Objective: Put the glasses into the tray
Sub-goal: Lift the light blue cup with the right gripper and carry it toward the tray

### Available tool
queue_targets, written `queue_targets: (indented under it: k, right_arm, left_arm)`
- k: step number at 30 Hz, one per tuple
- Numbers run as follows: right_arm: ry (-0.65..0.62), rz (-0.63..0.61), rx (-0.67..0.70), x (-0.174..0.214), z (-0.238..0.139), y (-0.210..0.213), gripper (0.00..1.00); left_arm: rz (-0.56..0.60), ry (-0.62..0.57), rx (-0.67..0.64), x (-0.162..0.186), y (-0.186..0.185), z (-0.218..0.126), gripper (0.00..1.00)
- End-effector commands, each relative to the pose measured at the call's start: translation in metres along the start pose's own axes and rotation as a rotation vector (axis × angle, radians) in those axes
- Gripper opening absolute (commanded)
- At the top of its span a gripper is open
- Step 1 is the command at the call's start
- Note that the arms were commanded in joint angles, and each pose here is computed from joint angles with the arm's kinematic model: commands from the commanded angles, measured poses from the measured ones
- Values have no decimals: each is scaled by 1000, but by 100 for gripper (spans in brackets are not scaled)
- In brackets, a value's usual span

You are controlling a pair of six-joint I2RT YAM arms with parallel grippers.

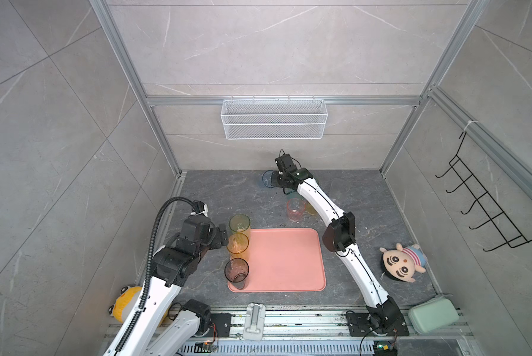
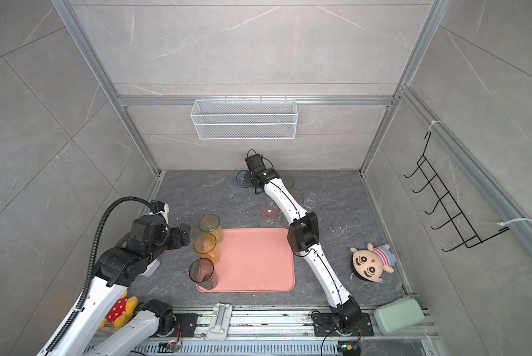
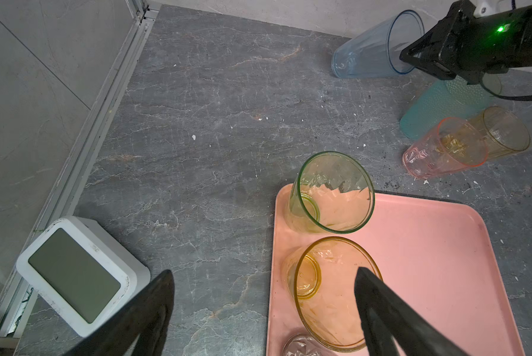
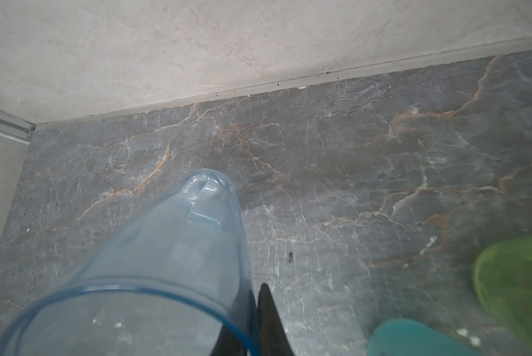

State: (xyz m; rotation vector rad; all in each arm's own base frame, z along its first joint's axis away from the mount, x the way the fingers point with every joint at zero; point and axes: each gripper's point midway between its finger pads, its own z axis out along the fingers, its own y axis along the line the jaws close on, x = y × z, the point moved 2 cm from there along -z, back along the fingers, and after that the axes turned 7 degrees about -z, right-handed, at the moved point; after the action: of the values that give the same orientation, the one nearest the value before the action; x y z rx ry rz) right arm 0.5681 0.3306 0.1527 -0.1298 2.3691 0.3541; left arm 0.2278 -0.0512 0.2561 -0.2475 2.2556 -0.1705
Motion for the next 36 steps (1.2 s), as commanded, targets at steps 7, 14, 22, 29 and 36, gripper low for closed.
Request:
queue_targets:
  k: [7,14,22,29,36]
  right_arm:
    - [-124,-123,19,-57,-136,21,0]
    - [-36,-152,14,-41,-181,21,0]
    - [91,-194,119,-5,-222,12,0]
    - [195,-275,112,32,-239,30,0]
    - [264,-350,151,63,-243,41,0]
  left_arm:
    - [4,-30,-2,-6,0,-2,91]
    - [-4,-36,-15,-6,3,-4,92]
    - [-7,-37,-15,-6,3,-5,92]
    - [-12,-52,-19,-7,5,-8,91]
    - [-16,-56,-24,-7,7,-9,91]
